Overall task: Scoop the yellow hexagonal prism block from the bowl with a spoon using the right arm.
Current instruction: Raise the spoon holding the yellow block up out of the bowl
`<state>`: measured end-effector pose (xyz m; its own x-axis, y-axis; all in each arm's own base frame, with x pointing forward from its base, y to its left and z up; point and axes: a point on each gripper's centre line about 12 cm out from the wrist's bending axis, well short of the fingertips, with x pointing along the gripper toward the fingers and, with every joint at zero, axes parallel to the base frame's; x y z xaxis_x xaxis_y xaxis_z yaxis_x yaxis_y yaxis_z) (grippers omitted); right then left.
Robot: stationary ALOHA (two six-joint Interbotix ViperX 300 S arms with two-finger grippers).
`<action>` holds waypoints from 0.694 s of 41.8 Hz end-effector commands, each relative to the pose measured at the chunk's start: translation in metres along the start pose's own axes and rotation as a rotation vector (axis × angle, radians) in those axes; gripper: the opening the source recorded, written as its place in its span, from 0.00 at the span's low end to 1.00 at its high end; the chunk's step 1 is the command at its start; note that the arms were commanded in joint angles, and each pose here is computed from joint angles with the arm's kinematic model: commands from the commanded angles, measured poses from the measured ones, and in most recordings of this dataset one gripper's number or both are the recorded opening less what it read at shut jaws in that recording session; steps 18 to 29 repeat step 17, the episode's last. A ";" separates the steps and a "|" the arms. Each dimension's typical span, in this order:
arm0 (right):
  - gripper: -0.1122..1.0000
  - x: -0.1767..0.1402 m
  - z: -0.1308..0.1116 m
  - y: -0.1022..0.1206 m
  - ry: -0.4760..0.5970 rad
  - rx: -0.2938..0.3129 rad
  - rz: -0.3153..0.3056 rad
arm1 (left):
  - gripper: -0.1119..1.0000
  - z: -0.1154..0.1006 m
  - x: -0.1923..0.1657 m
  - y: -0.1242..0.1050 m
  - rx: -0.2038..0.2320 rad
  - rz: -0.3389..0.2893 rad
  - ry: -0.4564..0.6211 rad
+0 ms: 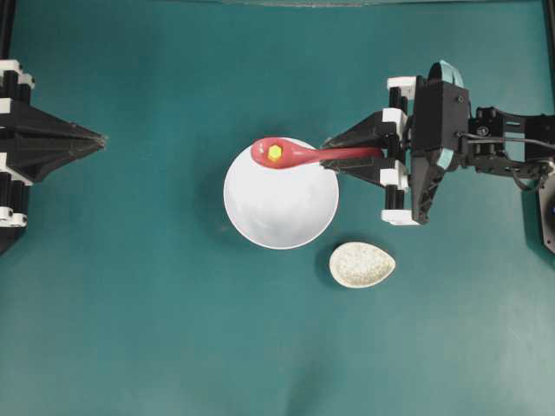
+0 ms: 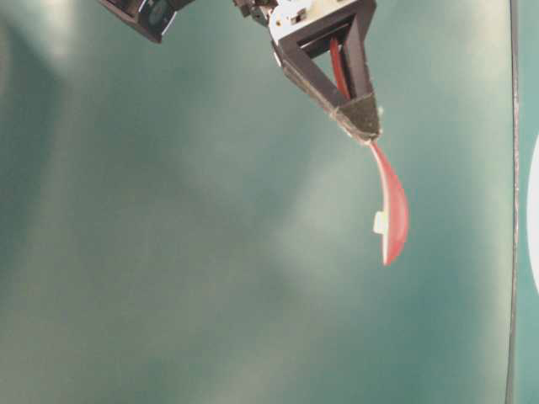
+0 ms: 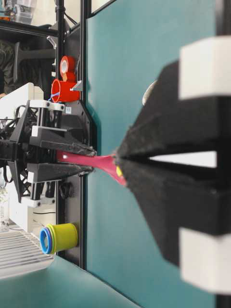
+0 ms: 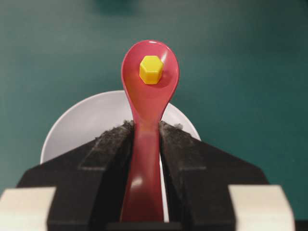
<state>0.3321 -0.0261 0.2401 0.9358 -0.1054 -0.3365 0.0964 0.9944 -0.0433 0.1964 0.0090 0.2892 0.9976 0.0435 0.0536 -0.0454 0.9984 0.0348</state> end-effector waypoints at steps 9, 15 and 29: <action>0.33 -0.004 0.013 0.007 -0.064 -0.003 0.012 | 0.10 0.007 0.003 0.000 0.003 0.000 -0.002; 0.33 -0.004 0.013 0.007 -0.064 -0.003 0.014 | 0.10 0.007 0.003 0.000 0.003 0.000 -0.002; 0.33 -0.004 0.014 0.007 -0.065 -0.002 0.014 | 0.10 0.008 0.003 0.000 0.003 0.000 -0.003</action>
